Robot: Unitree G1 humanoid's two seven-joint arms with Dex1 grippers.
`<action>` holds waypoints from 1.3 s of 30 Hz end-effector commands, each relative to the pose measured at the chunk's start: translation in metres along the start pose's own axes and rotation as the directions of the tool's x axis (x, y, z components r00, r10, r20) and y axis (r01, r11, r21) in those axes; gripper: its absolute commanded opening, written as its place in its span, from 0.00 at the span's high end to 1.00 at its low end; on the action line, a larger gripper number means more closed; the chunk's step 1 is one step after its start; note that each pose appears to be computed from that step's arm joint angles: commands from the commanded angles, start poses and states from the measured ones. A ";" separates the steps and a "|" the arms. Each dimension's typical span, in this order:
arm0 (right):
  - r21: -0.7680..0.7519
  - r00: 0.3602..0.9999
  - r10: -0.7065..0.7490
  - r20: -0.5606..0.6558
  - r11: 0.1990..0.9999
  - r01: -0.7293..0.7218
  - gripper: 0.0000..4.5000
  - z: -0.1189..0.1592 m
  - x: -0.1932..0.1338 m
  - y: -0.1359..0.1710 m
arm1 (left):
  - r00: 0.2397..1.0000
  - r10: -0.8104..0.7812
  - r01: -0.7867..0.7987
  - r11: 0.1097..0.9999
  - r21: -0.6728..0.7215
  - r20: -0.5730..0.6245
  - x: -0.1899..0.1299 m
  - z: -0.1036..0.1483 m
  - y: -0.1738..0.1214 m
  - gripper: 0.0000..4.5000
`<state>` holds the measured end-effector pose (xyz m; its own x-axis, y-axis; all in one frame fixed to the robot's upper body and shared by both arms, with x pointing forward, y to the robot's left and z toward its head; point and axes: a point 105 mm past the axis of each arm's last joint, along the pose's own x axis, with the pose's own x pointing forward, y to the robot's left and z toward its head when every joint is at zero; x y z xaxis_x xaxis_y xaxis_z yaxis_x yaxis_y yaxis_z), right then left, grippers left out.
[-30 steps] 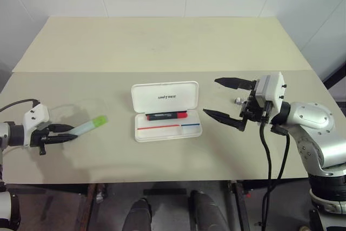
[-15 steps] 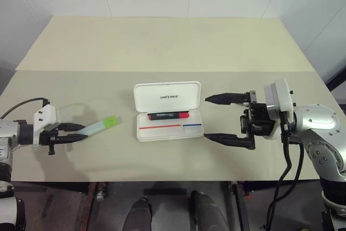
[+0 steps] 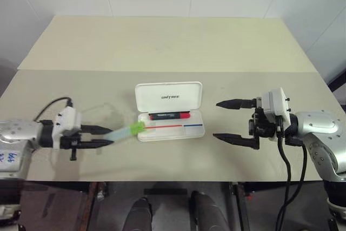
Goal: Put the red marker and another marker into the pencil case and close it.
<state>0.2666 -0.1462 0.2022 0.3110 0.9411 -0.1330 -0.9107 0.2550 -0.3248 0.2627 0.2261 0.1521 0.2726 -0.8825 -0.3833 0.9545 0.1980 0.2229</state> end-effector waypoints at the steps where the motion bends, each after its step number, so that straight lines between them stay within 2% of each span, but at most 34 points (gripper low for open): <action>1: -0.052 0.999 -0.052 -0.010 0.997 0.051 0.00 0.006 -0.011 -0.003 | 0.999 0.016 -0.016 1.000 0.023 0.039 0.007 0.011 0.003 0.78; 7: -0.056 0.994 -0.111 -0.007 0.992 0.110 0.00 0.006 -0.015 -0.006 | 0.998 0.036 -0.037 0.999 0.033 0.044 0.023 0.012 0.013 0.78; 18: -0.052 0.984 -0.175 0.003 0.983 0.175 0.00 0.007 -0.013 0.003 | 0.998 -0.066 0.066 0.988 0.142 -0.001 0.071 0.032 0.029 0.78; 28: -0.048 0.975 -0.222 0.015 0.974 0.223 0.00 0.011 -0.012 0.010 | 0.997 -0.067 0.074 0.984 0.162 -0.048 0.088 0.036 0.037 0.78; 39: -0.048 0.970 -0.242 0.021 0.969 0.243 0.00 0.012 -0.012 0.011 | 0.991 -0.092 0.105 0.986 0.129 -0.096 0.092 0.032 0.028 0.78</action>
<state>0.2547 -0.1533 0.2008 0.5185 0.8526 -0.0652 -0.8095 0.4649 -0.3586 0.3145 0.1401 0.1445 0.1976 -0.8513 -0.4861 0.9610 0.0705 0.2672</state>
